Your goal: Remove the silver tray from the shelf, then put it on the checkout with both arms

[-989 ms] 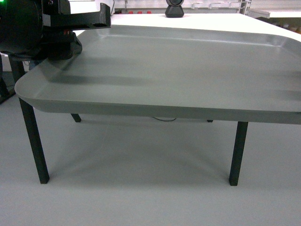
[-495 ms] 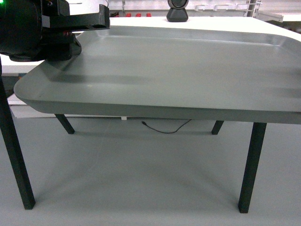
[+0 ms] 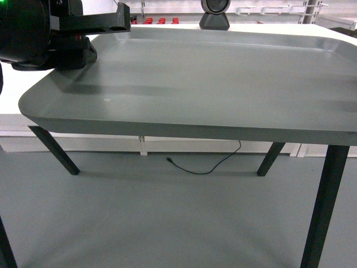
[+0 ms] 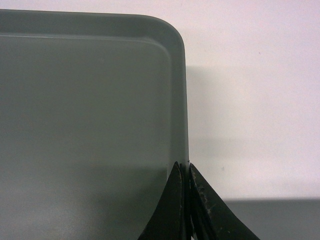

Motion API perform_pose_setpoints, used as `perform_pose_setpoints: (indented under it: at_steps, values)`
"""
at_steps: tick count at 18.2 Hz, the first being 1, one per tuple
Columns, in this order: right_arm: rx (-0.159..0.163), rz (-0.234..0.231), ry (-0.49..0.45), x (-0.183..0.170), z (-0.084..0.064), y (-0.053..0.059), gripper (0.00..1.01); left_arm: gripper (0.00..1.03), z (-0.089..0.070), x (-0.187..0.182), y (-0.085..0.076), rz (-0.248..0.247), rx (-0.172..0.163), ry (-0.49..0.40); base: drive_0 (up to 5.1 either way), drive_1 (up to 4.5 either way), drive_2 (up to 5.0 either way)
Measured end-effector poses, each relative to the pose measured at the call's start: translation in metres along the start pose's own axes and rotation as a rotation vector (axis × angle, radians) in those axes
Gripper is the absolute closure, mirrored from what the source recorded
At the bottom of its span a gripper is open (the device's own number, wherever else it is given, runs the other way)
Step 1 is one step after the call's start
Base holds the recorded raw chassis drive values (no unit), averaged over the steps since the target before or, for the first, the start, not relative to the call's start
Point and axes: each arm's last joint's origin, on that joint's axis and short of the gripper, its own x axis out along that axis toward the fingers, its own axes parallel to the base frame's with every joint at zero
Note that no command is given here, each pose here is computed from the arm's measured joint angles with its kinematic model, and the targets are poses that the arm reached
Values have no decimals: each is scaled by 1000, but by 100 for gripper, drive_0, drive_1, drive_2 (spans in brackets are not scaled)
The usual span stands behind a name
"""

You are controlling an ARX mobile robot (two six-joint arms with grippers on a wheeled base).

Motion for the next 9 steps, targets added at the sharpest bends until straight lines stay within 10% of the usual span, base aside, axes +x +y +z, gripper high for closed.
perform_pose_setpoints:
  at_steps: [9]
  values:
    - [-1,1,2,0,0,0,99,100,-1,0,0,-1,1,6,-8,409,-426]
